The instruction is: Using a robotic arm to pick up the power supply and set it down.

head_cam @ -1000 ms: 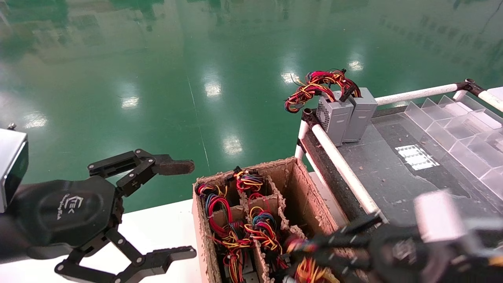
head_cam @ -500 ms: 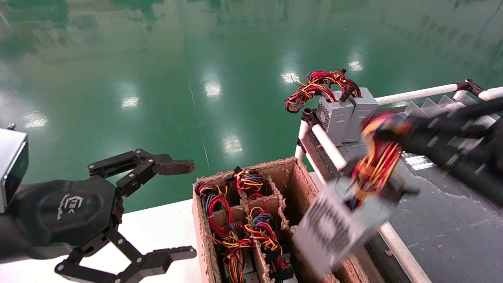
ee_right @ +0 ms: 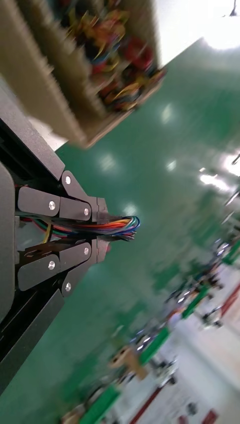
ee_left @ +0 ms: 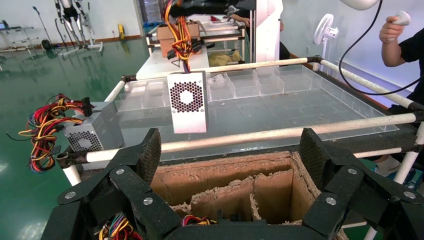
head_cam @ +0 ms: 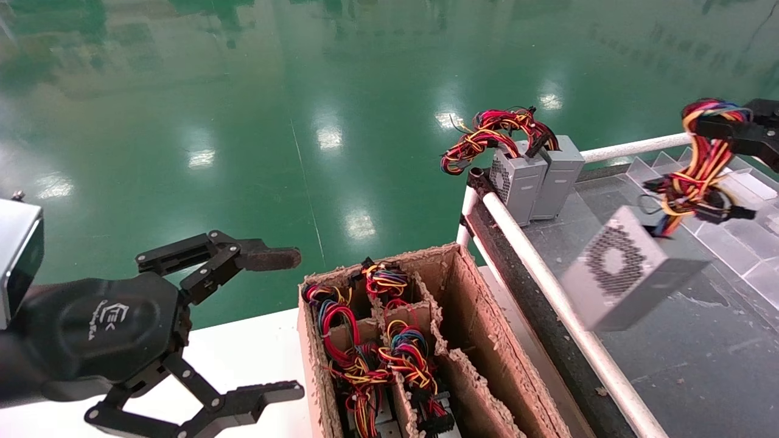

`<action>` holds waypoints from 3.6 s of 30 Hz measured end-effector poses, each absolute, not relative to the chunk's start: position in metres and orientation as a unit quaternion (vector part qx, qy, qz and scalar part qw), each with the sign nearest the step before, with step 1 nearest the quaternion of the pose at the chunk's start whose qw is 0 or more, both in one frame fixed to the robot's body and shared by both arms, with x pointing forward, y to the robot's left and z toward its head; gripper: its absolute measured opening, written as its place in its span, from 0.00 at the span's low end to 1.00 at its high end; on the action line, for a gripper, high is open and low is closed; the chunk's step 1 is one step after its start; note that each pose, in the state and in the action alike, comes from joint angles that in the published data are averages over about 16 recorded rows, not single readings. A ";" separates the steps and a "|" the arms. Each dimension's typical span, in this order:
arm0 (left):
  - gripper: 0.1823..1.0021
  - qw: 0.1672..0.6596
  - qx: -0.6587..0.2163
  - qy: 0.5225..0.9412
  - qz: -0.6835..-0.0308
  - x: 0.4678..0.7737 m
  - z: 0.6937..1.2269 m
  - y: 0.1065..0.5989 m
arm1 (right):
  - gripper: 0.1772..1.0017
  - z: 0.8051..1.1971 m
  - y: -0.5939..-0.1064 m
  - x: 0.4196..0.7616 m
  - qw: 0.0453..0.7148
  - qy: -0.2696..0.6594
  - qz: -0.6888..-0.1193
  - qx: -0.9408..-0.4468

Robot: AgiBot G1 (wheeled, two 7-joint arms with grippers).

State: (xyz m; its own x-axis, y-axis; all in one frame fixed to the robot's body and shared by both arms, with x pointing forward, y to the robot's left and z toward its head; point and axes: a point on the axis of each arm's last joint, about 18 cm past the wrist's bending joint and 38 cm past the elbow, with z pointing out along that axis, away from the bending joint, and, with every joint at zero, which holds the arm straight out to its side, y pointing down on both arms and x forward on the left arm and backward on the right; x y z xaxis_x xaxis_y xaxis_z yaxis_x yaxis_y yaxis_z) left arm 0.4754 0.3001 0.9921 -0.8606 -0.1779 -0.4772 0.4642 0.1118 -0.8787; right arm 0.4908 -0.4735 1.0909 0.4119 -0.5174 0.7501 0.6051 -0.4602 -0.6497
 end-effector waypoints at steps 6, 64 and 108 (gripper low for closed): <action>1.00 0.244 0.102 0.705 -0.659 0.475 0.992 0.300 | 0.05 1.090 -0.503 0.515 0.484 0.012 -0.579 -0.656; 1.00 0.244 0.102 0.705 -0.659 0.475 0.992 0.300 | 0.05 1.131 -0.391 0.736 0.297 0.133 -0.700 -0.635; 1.00 0.244 0.102 0.705 -0.659 0.475 0.992 0.300 | 0.31 1.134 -0.375 0.734 0.406 0.156 -0.674 -0.597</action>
State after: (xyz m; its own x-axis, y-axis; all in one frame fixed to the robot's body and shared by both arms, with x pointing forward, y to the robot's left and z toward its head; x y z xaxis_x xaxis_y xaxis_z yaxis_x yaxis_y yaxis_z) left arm 0.4754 0.3001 0.9921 -0.8606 -0.1778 -0.4772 0.4642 0.1118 -0.8787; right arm 0.7337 -0.3750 1.1341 0.0425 -0.7341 0.6777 0.3617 -0.6211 -0.6953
